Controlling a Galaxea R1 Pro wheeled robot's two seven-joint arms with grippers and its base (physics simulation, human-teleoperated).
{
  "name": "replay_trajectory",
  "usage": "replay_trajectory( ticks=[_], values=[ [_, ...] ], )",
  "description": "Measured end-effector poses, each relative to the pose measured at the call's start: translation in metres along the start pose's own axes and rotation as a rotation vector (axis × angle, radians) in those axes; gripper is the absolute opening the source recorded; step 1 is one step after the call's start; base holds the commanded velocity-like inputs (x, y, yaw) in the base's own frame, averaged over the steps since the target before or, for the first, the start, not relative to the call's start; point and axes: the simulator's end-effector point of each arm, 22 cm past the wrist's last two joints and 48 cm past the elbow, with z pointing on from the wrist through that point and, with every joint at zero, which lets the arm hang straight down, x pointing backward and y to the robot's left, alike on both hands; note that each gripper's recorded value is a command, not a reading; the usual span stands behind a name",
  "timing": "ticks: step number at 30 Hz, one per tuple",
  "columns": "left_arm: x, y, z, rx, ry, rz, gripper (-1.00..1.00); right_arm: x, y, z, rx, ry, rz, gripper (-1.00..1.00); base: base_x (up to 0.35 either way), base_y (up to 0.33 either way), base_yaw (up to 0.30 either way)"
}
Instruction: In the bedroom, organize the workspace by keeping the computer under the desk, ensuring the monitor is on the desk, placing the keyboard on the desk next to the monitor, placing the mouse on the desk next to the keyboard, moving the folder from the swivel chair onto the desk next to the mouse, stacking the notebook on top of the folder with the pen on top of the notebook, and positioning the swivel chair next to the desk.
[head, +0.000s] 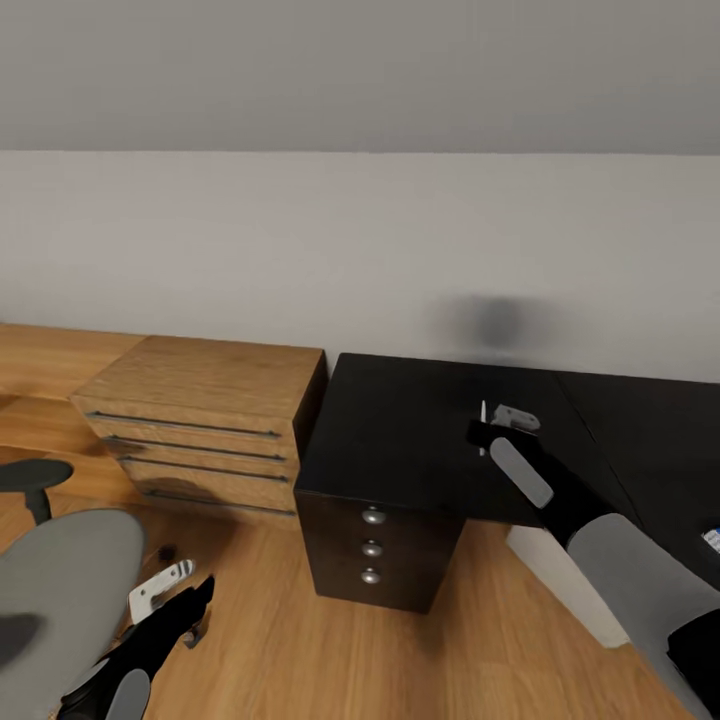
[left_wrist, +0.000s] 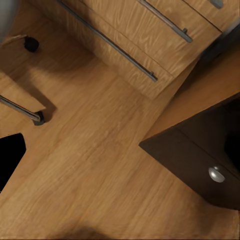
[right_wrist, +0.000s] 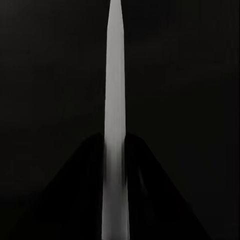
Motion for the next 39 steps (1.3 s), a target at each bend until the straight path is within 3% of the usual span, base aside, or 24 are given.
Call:
replay_trajectory(
  ticks=[11,12,20,21,23,25,26,27,28,29,30,32,37,39],
  values=[
    [0.003,0.000,-0.004,-0.003,0.020,0.000,1.00,-0.022,0.000,-0.013,-0.013,-0.030,0.004,-1.00,-0.144,0.000,-0.017],
    [0.006,0.001,-0.003,-0.004,0.026,0.001,1.00,-0.025,-0.012,-0.013,0.021,-0.037,0.003,-1.00,0.000,0.000,-0.161],
    [0.025,0.002,0.001,-0.010,0.065,0.011,1.00,-0.026,-0.018,-0.013,0.046,-0.041,0.006,-1.00,0.000,0.000,-0.130],
    [0.031,0.004,0.003,-0.014,0.079,0.013,1.00,-0.027,-0.020,-0.013,0.055,-0.042,0.006,-1.00,0.000,0.000,-0.013],
    [0.078,0.022,0.012,-0.057,0.181,0.027,1.00,-0.028,-0.024,-0.014,0.072,-0.045,0.012,-1.00,0.000,0.000,-0.007],
    [0.094,0.029,0.014,-0.075,0.214,0.035,1.00,-0.029,-0.025,-0.014,0.074,-0.046,0.017,-1.00,0.000,0.000,-0.004],
    [0.113,0.040,0.015,-0.100,0.253,0.052,1.00,-0.031,-0.026,-0.014,0.077,-0.048,0.023,-1.00,0.000,0.000,-0.007],
    [0.149,0.073,0.019,-0.178,0.277,0.124,1.00,-0.032,-0.029,-0.014,0.082,-0.049,0.029,-1.00,0.000,0.000,-0.020],
    [0.162,0.082,0.019,-0.196,0.292,0.138,1.00,-0.032,-0.029,-0.014,0.082,-0.049,0.030,-1.00,0.000,0.000,-0.066],
    [0.168,0.090,0.020,-0.213,0.282,0.158,1.00,-0.032,-0.029,-0.014,0.083,-0.049,0.030,-1.00,0.000,0.000,-0.192],
    [0.171,0.105,0.023,-0.240,0.204,0.188,1.00,-0.032,-0.030,-0.014,0.084,-0.049,0.031,-1.00,0.000,0.000,-0.205],
    [0.170,0.108,0.024,-0.245,0.176,0.191,1.00,-0.034,-0.030,-0.015,0.084,-0.051,0.032,-1.00,0.000,0.000,-0.235],
    [0.169,0.110,0.024,-0.248,0.150,0.192,1.00,-0.043,-0.049,-0.016,0.105,-0.059,0.051,-1.00,0.000,0.000,-0.259],
    [0.169,0.110,0.024,-0.248,0.146,0.192,1.00,-0.046,-0.063,-0.016,0.112,-0.048,0.090,-1.00,0.000,0.000,-0.268]
  ],
)
